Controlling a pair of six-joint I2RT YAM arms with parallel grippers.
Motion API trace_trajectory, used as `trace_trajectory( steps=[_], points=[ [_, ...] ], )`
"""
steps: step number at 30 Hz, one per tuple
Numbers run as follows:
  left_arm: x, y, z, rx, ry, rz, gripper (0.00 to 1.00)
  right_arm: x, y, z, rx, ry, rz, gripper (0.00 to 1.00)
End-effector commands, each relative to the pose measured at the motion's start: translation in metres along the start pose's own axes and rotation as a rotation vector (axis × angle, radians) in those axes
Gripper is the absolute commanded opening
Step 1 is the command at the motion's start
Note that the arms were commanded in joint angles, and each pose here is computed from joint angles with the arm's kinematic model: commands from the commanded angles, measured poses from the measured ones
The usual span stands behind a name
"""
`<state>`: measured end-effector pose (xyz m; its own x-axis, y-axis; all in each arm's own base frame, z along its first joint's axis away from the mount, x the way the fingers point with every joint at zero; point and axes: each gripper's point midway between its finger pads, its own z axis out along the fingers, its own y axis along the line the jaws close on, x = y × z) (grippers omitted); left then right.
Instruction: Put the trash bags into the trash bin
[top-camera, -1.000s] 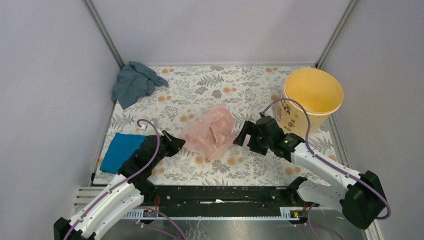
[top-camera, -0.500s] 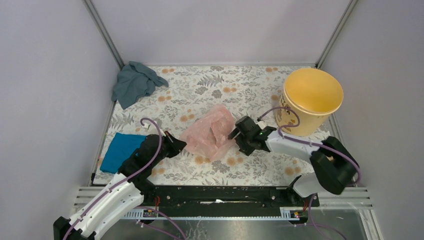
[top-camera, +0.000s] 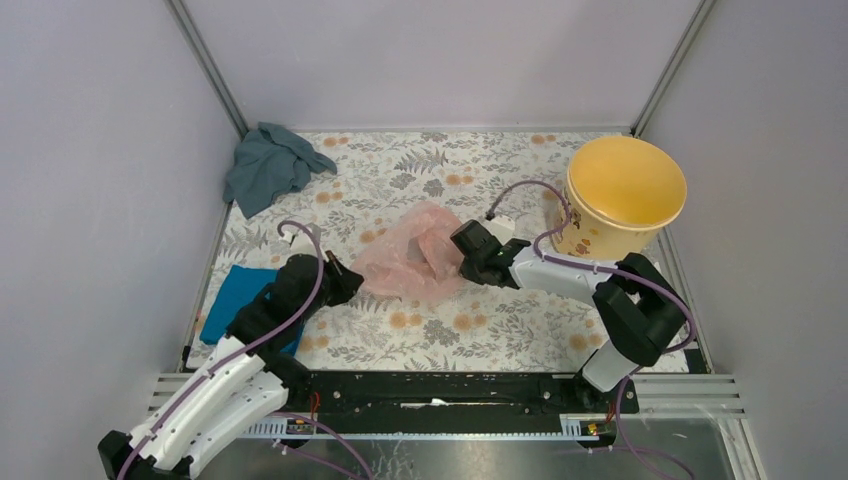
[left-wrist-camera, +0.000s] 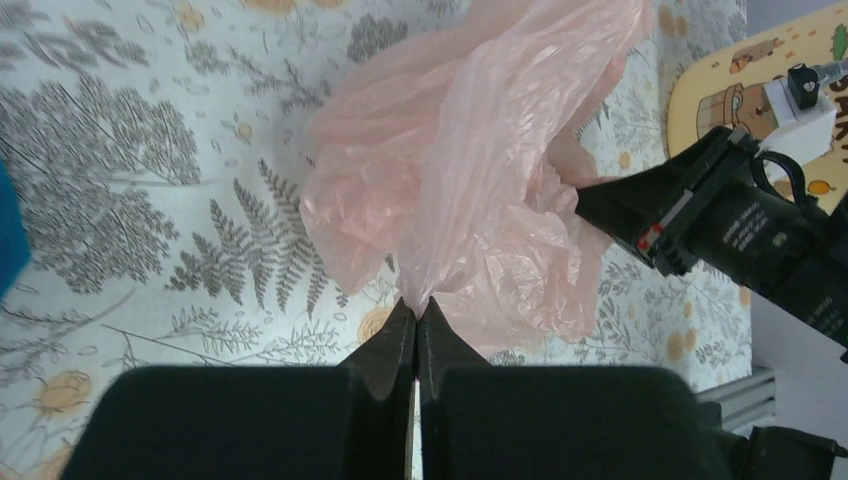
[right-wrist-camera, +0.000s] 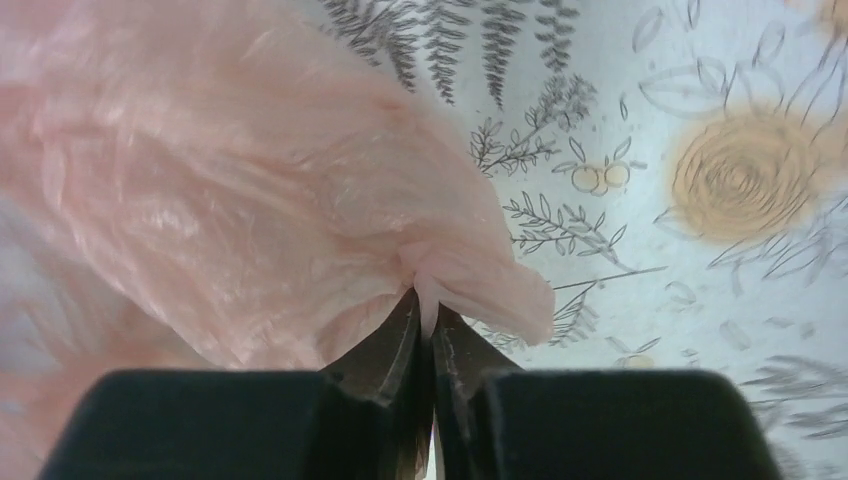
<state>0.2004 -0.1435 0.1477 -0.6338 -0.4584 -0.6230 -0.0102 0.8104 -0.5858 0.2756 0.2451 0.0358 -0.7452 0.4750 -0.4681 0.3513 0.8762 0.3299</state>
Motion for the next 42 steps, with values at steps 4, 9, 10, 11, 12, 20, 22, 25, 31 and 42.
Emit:
trace_trajectory(
  steps=[4,9,10,11,12,20,22,25,31,42],
  points=[
    [-0.053,-0.012,0.002,-0.115,-0.092,0.117,0.00,-0.024,0.022,-0.028,-0.163,-0.050,-0.580,0.28],
    [-0.063,-0.009,-0.003,-0.138,-0.133,0.090,0.00,-0.019,0.026,-0.025,-0.226,-0.030,-0.489,0.65],
    [-0.061,-0.006,-0.004,-0.141,-0.137,0.080,0.00,-0.016,0.029,-0.025,-0.245,-0.011,-0.485,0.70],
    [-0.058,-0.004,-0.004,-0.137,-0.139,0.063,0.00,-0.012,0.032,-0.025,-0.258,0.006,-0.487,0.77],
    [-0.055,-0.002,-0.004,-0.129,-0.142,0.049,0.00,-0.011,0.033,-0.025,-0.259,0.019,-0.482,0.82],
    [-0.028,0.011,0.000,-0.076,-0.130,-0.064,0.00,-0.004,0.020,-0.016,-0.223,0.127,-0.205,1.00],
    [-0.028,0.010,-0.002,-0.070,-0.131,-0.055,0.00,-0.003,0.018,-0.009,-0.181,0.132,-0.133,1.00],
    [-0.028,0.008,-0.003,-0.058,-0.121,-0.027,0.00,0.001,0.019,0.002,-0.133,0.146,-0.054,0.84],
    [-0.025,0.008,-0.004,-0.050,-0.103,0.031,0.00,0.015,0.002,0.025,-0.031,0.162,0.092,0.74],
    [-0.019,-0.002,-0.004,0.015,-0.078,0.037,0.00,0.007,0.005,0.028,-0.011,0.105,0.246,0.41]
  ],
)
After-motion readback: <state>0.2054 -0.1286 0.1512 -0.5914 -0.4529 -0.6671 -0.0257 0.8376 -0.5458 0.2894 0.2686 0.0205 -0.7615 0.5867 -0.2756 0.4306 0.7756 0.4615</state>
